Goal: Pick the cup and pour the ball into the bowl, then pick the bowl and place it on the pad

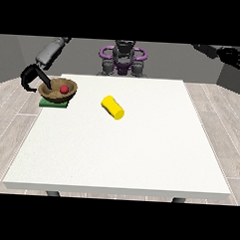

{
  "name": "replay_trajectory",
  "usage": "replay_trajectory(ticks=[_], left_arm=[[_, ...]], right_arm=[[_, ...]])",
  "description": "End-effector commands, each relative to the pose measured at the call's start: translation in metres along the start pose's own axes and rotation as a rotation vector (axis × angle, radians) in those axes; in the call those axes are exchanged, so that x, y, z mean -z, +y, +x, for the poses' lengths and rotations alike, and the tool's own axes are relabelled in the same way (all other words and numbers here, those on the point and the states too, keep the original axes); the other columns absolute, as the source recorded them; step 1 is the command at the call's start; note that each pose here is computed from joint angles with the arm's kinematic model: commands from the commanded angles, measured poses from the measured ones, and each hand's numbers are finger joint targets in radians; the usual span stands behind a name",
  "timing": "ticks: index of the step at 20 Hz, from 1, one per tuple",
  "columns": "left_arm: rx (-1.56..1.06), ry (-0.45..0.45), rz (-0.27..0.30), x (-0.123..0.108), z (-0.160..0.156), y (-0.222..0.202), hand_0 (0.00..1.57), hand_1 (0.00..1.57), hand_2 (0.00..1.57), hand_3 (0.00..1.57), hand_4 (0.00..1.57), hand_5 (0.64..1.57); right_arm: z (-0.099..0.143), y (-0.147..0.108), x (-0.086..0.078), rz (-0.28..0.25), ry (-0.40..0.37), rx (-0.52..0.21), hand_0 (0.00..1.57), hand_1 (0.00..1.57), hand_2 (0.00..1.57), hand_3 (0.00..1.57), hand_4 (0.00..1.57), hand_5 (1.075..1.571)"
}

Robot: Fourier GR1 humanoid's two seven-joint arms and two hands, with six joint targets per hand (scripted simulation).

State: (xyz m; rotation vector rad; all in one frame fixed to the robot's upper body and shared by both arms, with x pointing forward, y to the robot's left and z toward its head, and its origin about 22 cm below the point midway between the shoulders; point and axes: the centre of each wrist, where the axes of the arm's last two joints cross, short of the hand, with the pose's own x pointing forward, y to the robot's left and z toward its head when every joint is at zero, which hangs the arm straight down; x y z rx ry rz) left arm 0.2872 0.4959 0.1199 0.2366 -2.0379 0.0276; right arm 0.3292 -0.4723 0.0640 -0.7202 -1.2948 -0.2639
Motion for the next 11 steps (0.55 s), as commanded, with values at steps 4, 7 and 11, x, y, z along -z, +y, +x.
replay_trajectory(ticks=[4, 7, 11], left_arm=[[-0.006, 0.07, -0.068, -0.005, -0.019, -0.036, 0.0, 0.0, 0.0, 0.0, 1.08, 1.567], [-0.042, 0.179, -0.139, -0.001, -0.027, -0.101, 0.0, 0.0, 0.0, 0.0, 0.9, 1.559], [-0.017, 0.354, -0.098, -0.034, -0.063, -0.1, 0.0, 0.0, 0.0, 0.0, 0.9, 1.559]], right_arm=[[0.007, 0.008, 0.004, 0.053, 0.039, -0.029, 0.0, 0.0, 0.0, 0.12, 0.0, 1.369], [-0.003, 0.009, 0.003, 0.072, 0.153, -0.1, 0.0, 0.0, 0.0, 0.0, 0.0, 1.354], [0.042, 0.068, -0.003, 0.266, 0.042, -0.034, 0.0, 0.0, 0.0, 0.0, 0.48, 1.434]])
